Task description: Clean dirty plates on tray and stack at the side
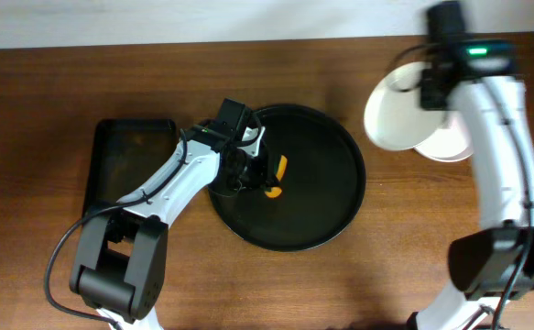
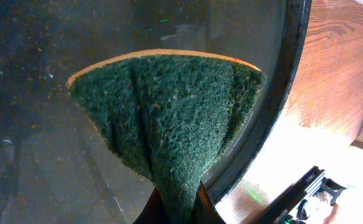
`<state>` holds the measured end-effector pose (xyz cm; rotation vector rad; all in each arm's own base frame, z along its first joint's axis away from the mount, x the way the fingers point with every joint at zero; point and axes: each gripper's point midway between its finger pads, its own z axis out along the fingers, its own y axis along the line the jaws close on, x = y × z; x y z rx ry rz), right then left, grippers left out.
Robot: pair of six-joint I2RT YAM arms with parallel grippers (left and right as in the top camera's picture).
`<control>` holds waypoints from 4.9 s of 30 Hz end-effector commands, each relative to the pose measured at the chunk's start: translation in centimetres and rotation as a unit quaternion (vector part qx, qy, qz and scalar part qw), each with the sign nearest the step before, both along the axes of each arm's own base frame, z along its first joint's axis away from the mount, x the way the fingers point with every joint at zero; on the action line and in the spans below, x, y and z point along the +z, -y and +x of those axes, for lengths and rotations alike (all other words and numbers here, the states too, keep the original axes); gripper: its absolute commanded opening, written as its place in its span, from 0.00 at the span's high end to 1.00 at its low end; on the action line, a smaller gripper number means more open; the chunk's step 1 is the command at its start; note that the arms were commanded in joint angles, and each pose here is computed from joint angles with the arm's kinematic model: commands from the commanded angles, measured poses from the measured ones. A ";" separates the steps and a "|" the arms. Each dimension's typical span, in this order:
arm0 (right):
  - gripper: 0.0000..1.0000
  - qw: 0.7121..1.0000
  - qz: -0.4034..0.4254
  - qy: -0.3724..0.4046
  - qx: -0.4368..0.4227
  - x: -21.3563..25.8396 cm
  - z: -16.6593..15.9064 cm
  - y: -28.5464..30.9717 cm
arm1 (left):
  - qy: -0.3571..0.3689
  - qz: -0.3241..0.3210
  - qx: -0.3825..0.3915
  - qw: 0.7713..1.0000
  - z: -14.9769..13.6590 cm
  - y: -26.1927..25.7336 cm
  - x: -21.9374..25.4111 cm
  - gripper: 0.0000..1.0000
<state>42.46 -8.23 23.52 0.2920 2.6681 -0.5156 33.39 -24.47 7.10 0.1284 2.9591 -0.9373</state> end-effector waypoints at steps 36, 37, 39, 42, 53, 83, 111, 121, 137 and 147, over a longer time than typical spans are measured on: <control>0.34 0.919 0.314 -0.098 0.216 -2.6 1.0 -11.5 | 0.270 0.350 0.203 0.874 5.4 -16.9 12.6 0.92; 0.34 0.914 0.313 -0.107 0.236 -2.7 0.7 -13.4 | 0.266 0.366 0.215 0.865 5.0 -18.3 13.0 0.92; 0.34 0.909 0.308 -0.115 0.258 -2.7 0.5 -16.5 | 0.240 0.398 0.230 0.855 4.0 -21.3 12.9 0.98; 0.33 0.914 0.289 -0.121 0.256 -2.9 0.2 -19.6 | 0.180 0.429 0.241 0.851 2.6 -24.8 11.3 1.00; 0.29 0.904 0.279 -0.129 0.297 -3.2 -0.6 -23.7 | 0.092 0.475 0.224 0.846 4.3 -29.5 2.8 0.92; 0.01 0.916 0.318 -0.146 0.195 -2.3 -1.9 -14.4 | 0.224 0.270 0.199 0.915 9.7 -22.5 10.7 0.01; 0.01 0.908 0.191 0.227 0.295 22.2 -16.3 -13.5 | 0.224 0.270 0.199 0.915 9.7 -22.5 10.7 0.01; 0.01 0.819 0.083 0.485 0.294 28.3 -29.1 -11.1 | 0.224 0.270 0.199 0.915 9.7 -22.5 10.7 0.01; 0.01 0.683 0.076 0.671 0.279 10.0 -22.7 -11.4 | 0.224 0.270 0.199 0.915 9.7 -22.5 10.7 0.01; 0.01 0.728 0.091 0.622 0.273 0.3 -18.9 -11.5 | 0.224 0.270 0.199 0.915 9.7 -22.5 10.7 0.01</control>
